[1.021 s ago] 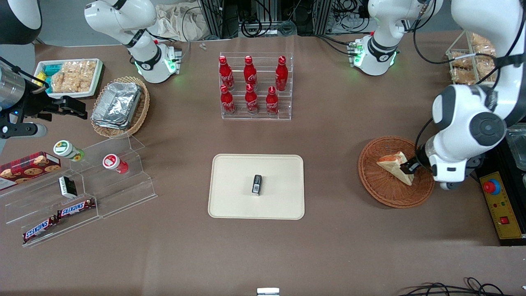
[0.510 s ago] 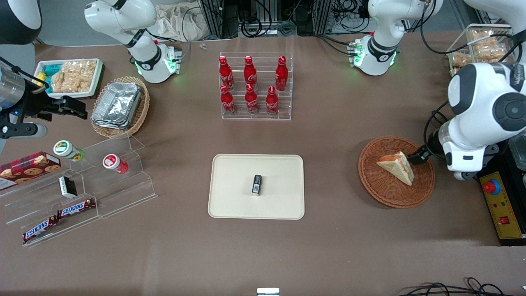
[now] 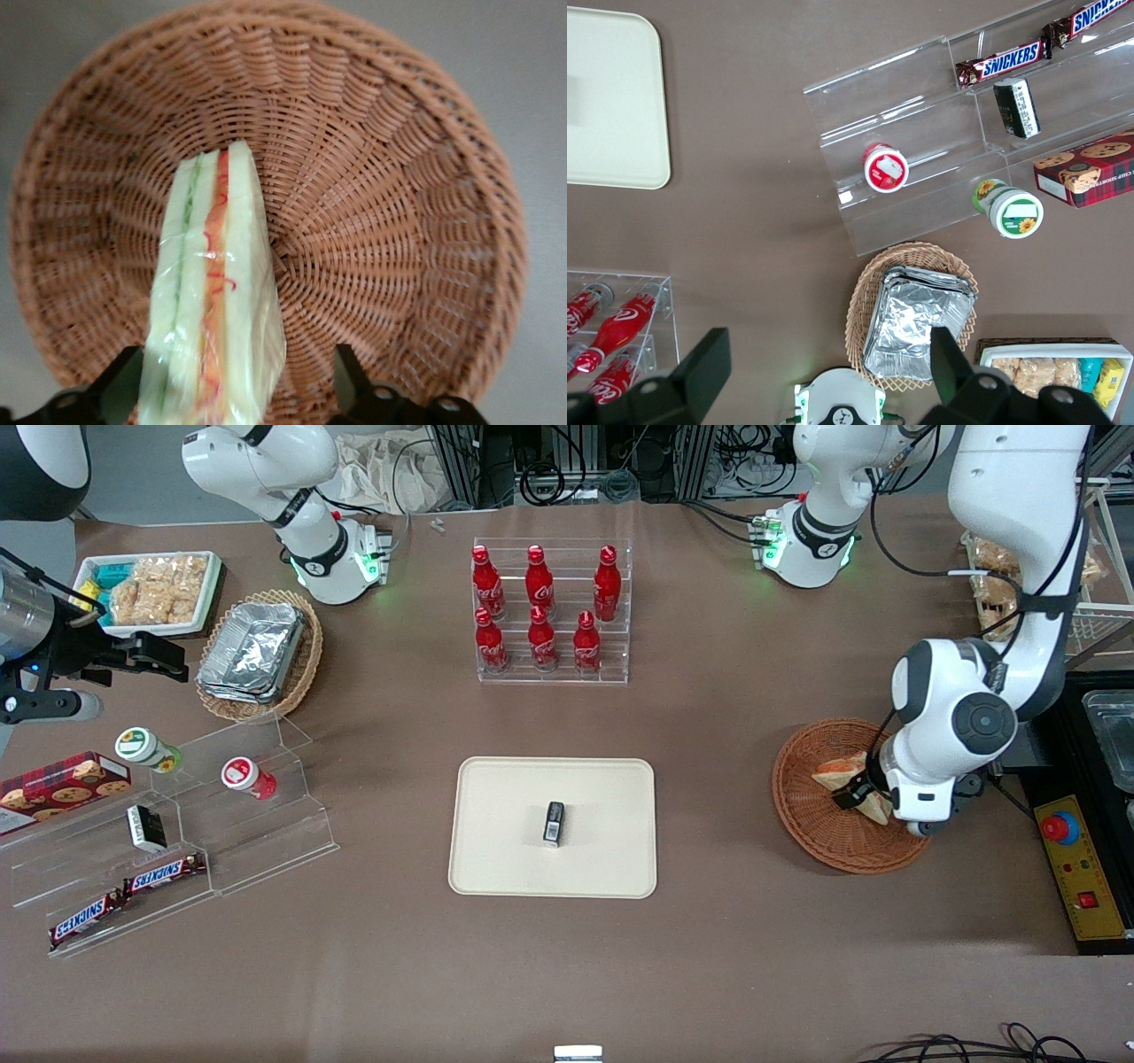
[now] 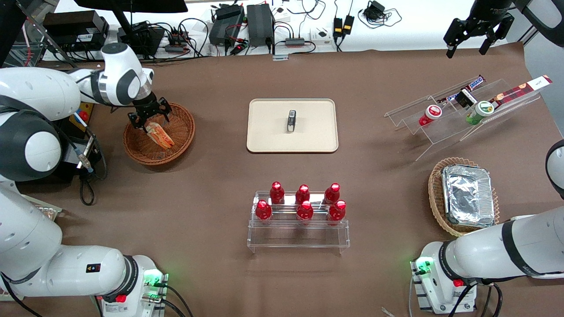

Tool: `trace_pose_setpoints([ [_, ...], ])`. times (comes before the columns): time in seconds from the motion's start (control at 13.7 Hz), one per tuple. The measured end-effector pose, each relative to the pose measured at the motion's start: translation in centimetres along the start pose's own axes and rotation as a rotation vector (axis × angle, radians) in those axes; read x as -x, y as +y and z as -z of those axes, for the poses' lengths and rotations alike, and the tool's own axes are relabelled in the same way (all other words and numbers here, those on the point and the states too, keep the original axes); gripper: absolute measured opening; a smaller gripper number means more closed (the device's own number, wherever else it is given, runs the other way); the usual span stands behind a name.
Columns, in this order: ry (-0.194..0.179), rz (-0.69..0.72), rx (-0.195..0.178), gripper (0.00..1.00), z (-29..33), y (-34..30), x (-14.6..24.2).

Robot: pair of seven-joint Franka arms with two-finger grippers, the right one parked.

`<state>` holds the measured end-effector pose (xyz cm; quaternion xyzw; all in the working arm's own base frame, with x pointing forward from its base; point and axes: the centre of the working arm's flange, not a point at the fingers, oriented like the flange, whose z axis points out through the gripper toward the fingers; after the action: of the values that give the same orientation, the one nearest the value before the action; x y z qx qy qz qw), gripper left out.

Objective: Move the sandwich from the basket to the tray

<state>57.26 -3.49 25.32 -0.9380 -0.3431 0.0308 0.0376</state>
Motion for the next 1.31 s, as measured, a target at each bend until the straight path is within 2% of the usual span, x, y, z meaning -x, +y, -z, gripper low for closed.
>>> trace_pose_setpoints([
  [0.07, -0.004, 0.001, -0.002, 0.93, -0.7, 0.1, 0.0],
  [0.36, 0.003, 0.004, 0.005, 0.48, -0.4, 0.0, -0.3],
  [0.44, 0.009, 0.005, 0.009, 0.41, 0.3, 0.1, -0.3],
  [0.58, 0.001, -0.006, -0.009, 0.34, 3.6, -0.1, -0.3],
  [0.73, -0.013, -0.086, -0.031, 0.32, 9.1, 0.1, 0.2],
  [0.8, -0.023, -0.147, -0.030, 0.30, 11.8, 0.8, 1.1],
  [0.95, -0.040, -0.296, 0.011, 0.19, 15.4, 3.9, 4.3],
  [1.09, -0.036, -0.446, 0.043, 0.19, 16.5, 8.3, 9.3],
  [1.17, -0.025, -0.513, 0.067, 0.19, 16.6, 10.6, 12.3],
  [1.31, 0.008, -0.625, 0.137, 0.19, 16.3, 14.7, 17.7],
])
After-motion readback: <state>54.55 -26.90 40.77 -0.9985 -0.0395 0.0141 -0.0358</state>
